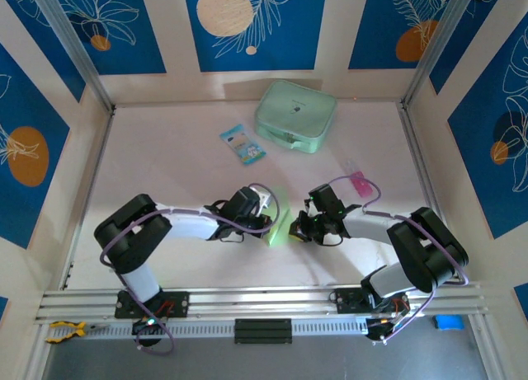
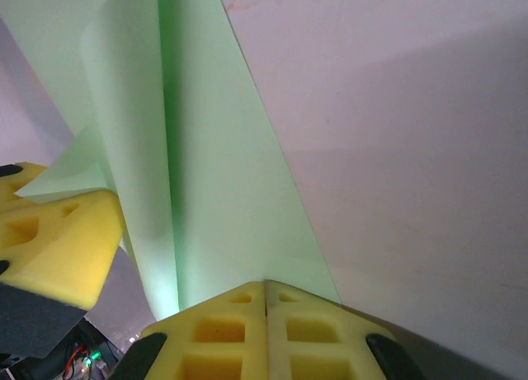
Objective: Fold a paper plane with a square sheet of paper (pick it up from the middle)
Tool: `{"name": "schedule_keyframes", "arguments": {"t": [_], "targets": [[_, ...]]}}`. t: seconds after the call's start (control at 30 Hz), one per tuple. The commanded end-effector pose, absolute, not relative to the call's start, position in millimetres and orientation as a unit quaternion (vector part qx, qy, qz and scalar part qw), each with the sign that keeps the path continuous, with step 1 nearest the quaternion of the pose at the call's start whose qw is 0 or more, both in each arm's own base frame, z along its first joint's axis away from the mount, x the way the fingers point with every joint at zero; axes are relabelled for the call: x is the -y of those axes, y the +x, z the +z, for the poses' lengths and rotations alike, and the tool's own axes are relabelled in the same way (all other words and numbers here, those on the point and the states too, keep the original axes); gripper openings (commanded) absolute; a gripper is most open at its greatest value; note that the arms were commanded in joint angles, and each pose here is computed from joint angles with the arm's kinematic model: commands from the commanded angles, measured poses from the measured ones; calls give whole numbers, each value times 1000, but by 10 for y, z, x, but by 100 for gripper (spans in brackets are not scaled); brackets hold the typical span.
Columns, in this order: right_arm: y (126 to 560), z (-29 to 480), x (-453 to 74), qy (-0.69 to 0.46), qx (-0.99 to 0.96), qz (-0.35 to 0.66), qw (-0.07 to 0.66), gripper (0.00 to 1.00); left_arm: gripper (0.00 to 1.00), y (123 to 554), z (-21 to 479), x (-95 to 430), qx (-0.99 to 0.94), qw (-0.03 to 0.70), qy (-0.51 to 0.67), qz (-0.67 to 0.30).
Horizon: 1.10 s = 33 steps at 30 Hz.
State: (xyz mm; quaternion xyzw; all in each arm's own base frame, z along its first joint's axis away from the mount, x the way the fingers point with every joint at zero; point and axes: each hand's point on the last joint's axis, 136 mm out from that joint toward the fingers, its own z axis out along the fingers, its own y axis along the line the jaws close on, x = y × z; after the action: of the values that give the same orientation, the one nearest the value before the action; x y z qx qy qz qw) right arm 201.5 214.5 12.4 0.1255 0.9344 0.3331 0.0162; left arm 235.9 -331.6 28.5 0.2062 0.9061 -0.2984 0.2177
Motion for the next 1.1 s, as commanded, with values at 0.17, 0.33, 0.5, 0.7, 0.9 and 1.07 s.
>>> {"name": "schedule_keyframes", "arguments": {"t": [0.17,0.33,0.5,0.7,0.9,1.07], "targets": [[1799,-104,-1985,147,-948,280,-25,0,2,2426,360,3309,-900,239,206,-301],[1795,-106,-1986,146,-948,280,-26,0,2,2449,342,3292,-902,241,208,-291],[1791,-111,-1985,147,-949,279,-27,0,2,2461,335,3283,-903,242,211,-285],[1788,-112,-1987,146,-949,279,-27,0,2,2464,327,3288,-903,241,212,-285],[1787,-108,-1992,144,-949,279,-28,0,2,2471,307,3283,-904,241,212,-281],[1790,-105,-1993,144,-949,280,-27,0,3,2473,295,3278,-905,240,212,-278]]}}
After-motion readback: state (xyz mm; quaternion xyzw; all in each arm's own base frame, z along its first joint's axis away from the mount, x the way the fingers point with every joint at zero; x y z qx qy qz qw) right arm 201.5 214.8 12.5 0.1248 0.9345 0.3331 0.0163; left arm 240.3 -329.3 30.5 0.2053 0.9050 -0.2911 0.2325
